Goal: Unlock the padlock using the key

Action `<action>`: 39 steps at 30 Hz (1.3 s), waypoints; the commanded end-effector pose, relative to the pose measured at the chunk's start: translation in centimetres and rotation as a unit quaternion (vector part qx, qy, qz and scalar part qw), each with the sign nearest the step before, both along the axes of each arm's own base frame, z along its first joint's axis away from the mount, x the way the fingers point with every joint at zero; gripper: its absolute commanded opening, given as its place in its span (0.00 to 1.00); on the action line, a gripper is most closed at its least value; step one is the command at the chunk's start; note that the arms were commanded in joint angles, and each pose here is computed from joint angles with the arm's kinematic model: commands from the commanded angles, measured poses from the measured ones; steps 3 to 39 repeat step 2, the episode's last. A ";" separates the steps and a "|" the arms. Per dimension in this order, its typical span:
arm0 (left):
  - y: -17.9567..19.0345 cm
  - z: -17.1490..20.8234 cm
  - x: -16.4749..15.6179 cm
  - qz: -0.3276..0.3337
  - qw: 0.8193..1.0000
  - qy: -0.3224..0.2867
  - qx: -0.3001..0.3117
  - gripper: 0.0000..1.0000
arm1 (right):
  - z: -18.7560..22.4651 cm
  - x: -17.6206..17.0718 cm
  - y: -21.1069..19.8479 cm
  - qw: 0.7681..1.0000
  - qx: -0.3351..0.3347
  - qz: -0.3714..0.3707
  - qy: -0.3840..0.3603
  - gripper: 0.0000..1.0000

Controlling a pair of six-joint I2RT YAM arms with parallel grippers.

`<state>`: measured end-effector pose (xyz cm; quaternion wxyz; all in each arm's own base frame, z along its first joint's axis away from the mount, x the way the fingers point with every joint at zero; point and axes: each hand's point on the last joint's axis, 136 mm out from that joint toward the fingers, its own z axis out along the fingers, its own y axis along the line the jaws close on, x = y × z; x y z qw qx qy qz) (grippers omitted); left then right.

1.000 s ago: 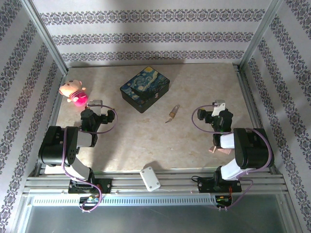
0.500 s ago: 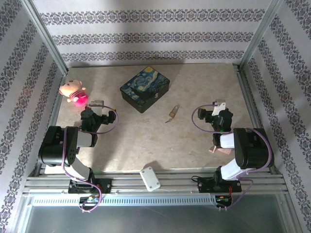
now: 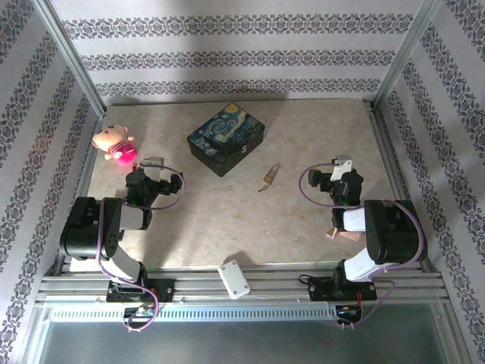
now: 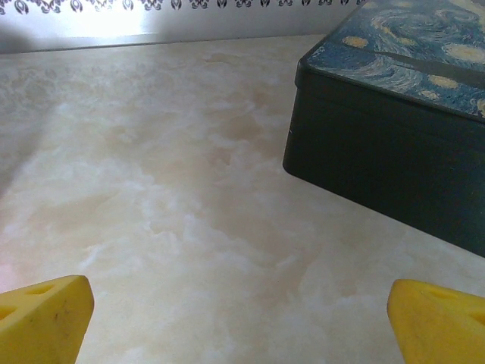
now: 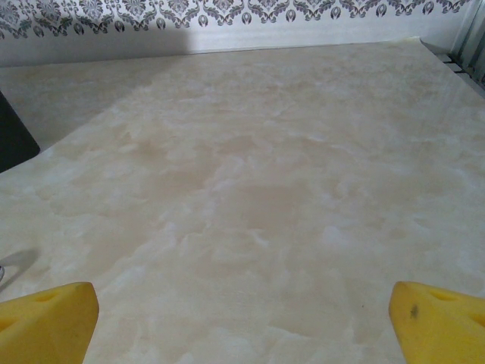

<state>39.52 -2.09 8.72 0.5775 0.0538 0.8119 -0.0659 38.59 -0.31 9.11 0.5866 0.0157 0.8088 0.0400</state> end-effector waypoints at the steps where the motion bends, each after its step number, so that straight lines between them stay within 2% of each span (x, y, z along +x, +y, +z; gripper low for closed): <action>1: 0.9 0.3 0.1 0.020 1.000 -0.009 0.004 0.99 | 1.4 0.7 0.1 1.000 0.005 -0.005 -0.022 0.98; 39: 1.2 0.3 0.1 0.028 1.000 -0.008 0.004 0.99 | 1.3 0.6 0.1 1.000 0.004 -0.005 -0.020 0.98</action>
